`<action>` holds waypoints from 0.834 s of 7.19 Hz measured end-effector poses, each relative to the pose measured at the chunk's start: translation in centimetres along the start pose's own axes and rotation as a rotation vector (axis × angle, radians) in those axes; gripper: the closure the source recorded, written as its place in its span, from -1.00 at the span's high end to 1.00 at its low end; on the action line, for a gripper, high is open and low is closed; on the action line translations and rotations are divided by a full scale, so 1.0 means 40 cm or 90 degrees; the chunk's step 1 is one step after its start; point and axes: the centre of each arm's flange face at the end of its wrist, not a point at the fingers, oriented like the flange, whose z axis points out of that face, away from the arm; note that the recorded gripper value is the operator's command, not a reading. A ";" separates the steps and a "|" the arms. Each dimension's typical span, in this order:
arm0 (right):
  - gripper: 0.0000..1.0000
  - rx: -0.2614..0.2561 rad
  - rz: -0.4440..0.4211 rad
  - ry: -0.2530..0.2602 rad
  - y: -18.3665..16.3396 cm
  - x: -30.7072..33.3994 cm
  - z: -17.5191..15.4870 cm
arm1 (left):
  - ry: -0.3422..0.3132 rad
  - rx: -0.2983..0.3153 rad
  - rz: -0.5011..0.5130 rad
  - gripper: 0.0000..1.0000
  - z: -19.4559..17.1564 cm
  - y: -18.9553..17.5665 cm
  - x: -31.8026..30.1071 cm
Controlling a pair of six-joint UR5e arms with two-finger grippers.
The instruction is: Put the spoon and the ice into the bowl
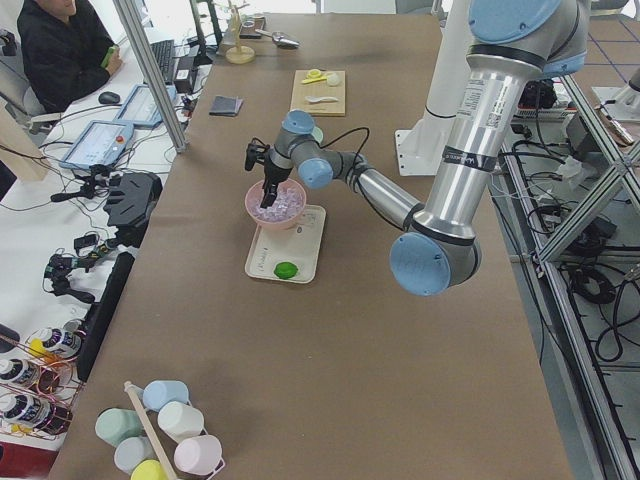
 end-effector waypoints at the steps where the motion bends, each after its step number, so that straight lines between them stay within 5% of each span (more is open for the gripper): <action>1: 1.00 -0.005 0.010 -0.001 -0.004 -0.040 0.010 | -0.004 -0.002 0.001 0.35 0.008 0.003 -0.003; 6: 1.00 -0.027 0.070 0.006 -0.042 -0.203 0.069 | -0.061 -0.007 0.018 0.35 0.060 0.042 0.002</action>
